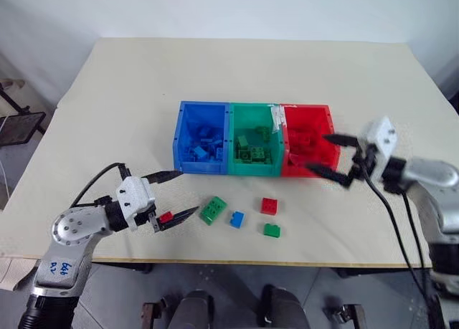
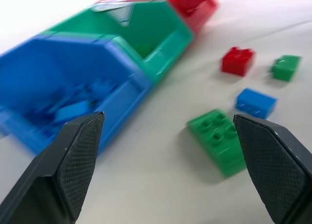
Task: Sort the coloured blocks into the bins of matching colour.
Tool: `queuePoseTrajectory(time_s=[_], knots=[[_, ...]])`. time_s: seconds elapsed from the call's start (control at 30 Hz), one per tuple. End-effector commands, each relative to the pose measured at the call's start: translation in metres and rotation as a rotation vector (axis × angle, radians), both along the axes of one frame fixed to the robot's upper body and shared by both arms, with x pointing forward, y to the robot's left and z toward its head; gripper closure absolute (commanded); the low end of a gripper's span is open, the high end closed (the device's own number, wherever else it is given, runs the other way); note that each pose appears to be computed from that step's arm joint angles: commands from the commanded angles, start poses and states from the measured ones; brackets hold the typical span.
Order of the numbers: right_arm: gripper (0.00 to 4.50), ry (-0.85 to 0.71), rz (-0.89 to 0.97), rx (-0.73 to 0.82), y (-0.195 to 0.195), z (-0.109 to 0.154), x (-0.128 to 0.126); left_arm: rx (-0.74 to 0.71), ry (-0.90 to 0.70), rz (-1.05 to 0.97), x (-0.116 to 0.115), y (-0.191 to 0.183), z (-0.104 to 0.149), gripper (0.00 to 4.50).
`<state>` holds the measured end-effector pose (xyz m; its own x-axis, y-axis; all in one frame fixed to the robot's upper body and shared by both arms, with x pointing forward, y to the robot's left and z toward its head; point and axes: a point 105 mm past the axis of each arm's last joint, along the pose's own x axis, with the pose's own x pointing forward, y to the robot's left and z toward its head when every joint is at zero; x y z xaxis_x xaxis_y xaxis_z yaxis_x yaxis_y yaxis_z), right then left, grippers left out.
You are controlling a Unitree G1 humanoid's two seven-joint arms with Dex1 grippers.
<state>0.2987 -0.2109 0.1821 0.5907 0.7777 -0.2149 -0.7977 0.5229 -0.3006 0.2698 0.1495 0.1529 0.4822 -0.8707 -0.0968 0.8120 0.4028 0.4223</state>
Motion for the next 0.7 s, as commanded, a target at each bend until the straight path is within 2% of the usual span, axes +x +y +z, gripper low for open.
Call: queuePoseTrajectory(time_s=[0.03,0.2,0.33,0.43,0.6,0.7], knots=[[0.02,-0.010,-0.010,-0.111,-0.028,-0.003,-0.024,0.057,-0.068,-0.070,0.003,-0.013,0.002,0.00],[0.02,-0.001,-0.110,-0.118,-0.060,-0.020,-0.042,0.075,-0.035,-0.186,0.002,-0.028,-0.003,0.00],[0.02,0.040,-0.062,-0.161,-0.057,-0.034,-0.053,0.066,-0.010,-0.235,0.002,-0.034,-0.003,0.00],[0.02,0.059,0.019,-0.225,-0.025,-0.037,-0.045,0.050,-0.009,-0.182,0.008,-0.020,0.001,0.00],[0.02,0.090,0.096,-0.230,0.027,-0.034,-0.027,0.086,0.008,-0.143,0.004,-0.006,-0.007,0.00],[0.02,0.121,0.157,-0.205,0.059,-0.033,-0.018,0.058,0.034,-0.130,-0.001,-0.002,-0.005,0.00]])
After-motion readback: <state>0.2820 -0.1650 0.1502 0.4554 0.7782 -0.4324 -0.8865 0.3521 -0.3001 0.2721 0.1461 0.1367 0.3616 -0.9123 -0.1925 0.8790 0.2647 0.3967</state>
